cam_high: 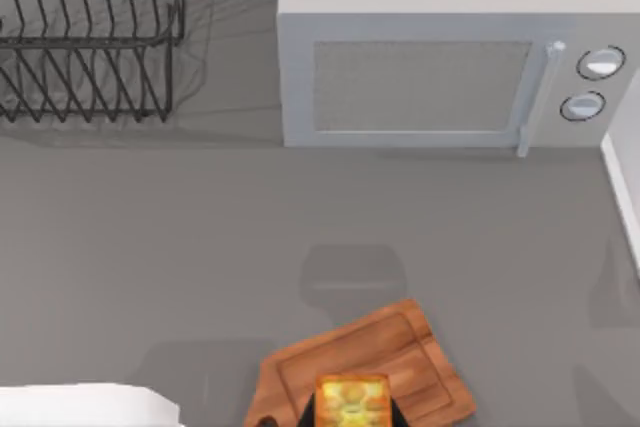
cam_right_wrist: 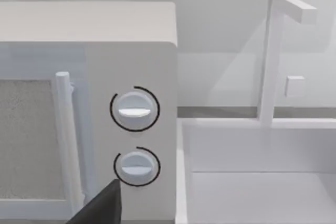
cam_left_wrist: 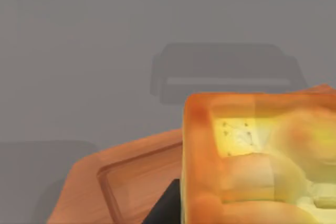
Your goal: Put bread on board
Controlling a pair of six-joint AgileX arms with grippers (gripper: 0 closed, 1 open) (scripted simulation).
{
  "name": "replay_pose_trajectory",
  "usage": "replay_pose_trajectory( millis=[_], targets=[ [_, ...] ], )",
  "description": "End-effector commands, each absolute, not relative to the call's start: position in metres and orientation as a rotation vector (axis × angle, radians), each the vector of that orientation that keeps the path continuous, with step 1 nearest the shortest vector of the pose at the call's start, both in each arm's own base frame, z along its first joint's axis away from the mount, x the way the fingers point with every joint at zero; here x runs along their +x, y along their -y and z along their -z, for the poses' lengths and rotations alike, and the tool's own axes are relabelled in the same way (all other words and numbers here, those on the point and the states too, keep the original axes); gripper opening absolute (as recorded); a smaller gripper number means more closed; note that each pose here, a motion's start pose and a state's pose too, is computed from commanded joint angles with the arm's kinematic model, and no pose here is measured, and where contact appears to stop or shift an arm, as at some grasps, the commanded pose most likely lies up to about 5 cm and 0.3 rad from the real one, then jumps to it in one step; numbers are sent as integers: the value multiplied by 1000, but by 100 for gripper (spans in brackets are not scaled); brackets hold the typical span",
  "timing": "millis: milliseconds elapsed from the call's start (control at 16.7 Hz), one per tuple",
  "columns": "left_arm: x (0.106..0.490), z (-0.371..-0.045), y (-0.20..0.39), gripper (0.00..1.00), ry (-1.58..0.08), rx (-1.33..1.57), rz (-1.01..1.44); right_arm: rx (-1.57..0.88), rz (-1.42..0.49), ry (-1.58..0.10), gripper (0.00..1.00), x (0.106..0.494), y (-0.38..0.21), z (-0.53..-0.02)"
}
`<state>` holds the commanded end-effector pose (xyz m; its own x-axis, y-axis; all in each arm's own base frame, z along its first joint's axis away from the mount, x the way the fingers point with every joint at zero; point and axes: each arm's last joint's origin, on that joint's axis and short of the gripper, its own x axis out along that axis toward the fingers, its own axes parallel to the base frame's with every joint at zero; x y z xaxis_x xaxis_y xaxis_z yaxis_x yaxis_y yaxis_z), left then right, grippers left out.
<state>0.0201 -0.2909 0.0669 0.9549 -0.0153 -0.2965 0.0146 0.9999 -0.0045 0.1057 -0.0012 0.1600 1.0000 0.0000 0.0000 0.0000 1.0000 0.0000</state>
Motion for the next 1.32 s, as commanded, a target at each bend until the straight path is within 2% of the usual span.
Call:
replay_pose_trajectory(
  millis=[780,960,1320],
  targets=[
    [35,-95,322,0,-291,-284,63,0,0,0,100,106,1,-160],
    [44,-86,319,0,-285,-247,58,0,0,0,100,106,1,-160],
    [60,-49,293,0,-298,-19,17,0,0,0,100,106,1,-160]
  ],
)
